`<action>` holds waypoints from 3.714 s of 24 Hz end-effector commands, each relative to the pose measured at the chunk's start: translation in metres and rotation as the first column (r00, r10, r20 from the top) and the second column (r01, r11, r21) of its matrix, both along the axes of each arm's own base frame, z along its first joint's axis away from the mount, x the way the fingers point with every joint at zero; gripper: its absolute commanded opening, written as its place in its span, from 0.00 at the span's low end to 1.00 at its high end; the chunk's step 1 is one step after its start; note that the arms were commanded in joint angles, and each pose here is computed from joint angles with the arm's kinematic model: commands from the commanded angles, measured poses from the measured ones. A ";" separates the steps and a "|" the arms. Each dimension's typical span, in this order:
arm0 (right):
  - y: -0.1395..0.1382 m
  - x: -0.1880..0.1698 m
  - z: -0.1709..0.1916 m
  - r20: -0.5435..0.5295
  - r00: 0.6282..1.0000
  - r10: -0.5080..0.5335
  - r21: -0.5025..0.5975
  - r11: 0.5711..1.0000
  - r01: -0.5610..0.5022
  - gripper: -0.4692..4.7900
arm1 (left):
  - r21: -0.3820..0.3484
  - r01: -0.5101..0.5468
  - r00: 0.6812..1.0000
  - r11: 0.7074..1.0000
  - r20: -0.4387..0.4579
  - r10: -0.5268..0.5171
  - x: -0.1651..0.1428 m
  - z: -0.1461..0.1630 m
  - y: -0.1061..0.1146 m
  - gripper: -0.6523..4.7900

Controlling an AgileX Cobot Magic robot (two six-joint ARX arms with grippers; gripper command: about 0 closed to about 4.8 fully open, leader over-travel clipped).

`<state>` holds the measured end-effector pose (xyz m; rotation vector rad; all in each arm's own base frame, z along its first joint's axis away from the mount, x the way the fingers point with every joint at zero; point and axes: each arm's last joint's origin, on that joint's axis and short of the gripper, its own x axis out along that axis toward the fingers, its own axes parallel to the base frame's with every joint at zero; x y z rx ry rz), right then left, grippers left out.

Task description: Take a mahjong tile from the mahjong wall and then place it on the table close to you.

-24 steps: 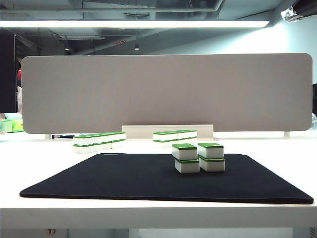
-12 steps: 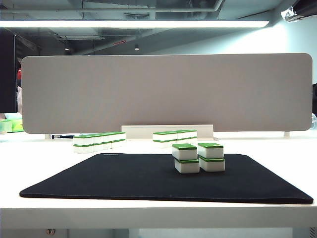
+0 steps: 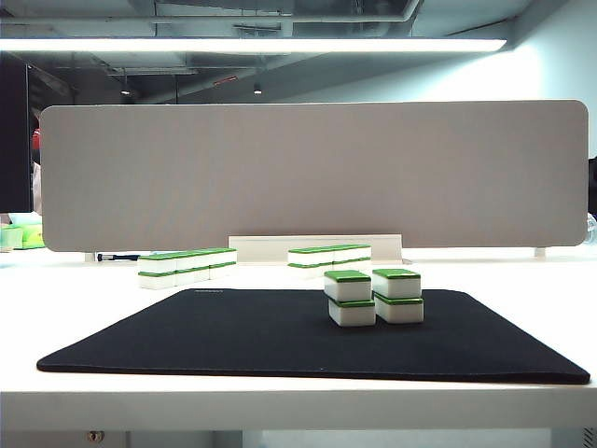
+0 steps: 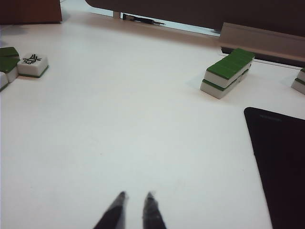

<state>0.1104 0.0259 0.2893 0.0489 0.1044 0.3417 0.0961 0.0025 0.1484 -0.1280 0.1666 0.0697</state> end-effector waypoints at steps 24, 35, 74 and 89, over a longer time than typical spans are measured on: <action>-0.016 -0.011 -0.068 0.043 0.972 -0.231 0.002 0.973 0.231 0.09 | -0.001 0.003 1.000 1.000 -0.013 -0.003 0.000 -0.001 0.000 0.21; -0.019 -0.015 -0.090 0.049 0.959 -0.279 0.004 0.960 0.279 0.09 | -0.001 0.003 1.000 1.000 -0.013 -0.003 0.000 -0.001 0.000 0.21; -0.023 -0.015 -0.142 -0.078 0.941 -0.329 -0.027 0.944 0.328 0.09 | -0.001 0.003 1.000 1.000 -0.013 -0.003 0.000 -0.001 0.000 0.21; -0.023 -0.015 -0.141 -0.078 0.942 -0.327 -0.020 0.945 0.326 0.09 | -0.001 0.003 1.000 1.000 -0.013 -0.003 0.000 -0.001 0.000 0.21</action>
